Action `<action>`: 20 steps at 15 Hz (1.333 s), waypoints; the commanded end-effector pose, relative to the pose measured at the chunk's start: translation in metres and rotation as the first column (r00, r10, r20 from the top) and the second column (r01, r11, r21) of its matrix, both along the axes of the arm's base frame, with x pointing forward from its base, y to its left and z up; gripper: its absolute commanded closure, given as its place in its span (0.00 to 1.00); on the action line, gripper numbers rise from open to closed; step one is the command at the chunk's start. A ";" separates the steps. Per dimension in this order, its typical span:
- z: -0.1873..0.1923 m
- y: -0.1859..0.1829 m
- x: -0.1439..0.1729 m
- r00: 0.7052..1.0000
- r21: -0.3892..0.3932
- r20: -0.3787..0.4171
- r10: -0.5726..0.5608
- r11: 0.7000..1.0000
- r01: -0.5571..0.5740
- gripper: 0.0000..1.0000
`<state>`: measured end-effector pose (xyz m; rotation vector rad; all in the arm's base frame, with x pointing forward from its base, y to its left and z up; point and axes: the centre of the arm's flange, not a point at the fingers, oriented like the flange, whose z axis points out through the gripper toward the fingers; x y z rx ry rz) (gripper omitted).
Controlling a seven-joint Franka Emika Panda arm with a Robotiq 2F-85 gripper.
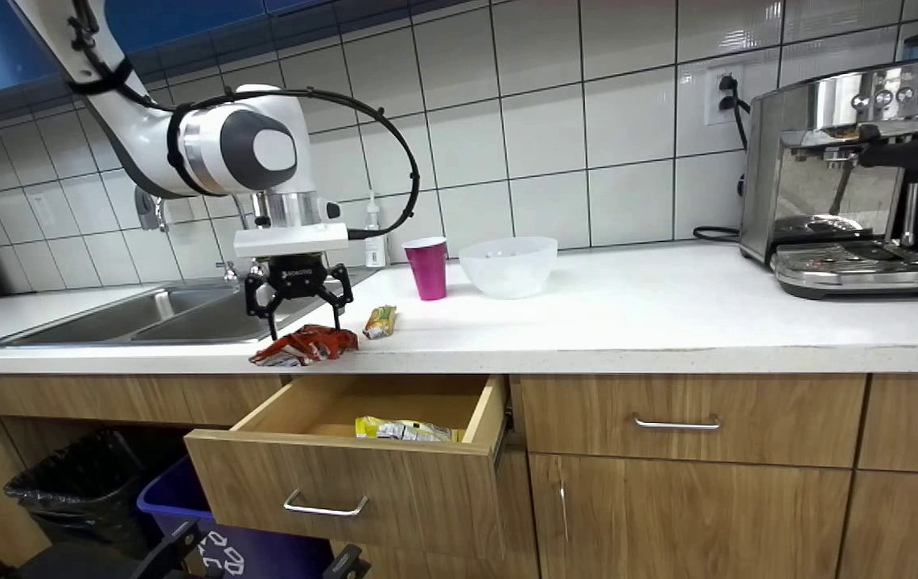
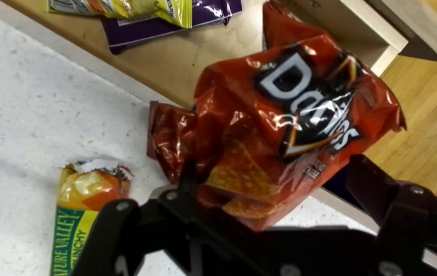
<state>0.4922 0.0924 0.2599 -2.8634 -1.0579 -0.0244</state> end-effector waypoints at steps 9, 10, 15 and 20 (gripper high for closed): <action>0.037 -0.021 -0.015 0.999 -0.005 -0.049 0.019 1.000 -0.020 0.00; 0.038 -0.022 -0.013 0.999 -0.005 -0.047 0.013 1.000 -0.013 0.00; 0.042 -0.026 -0.008 0.999 -0.005 -0.039 -0.036 0.999 0.036 0.00; 0.031 -0.027 -0.006 0.999 -0.010 -0.034 -0.035 0.999 0.035 0.00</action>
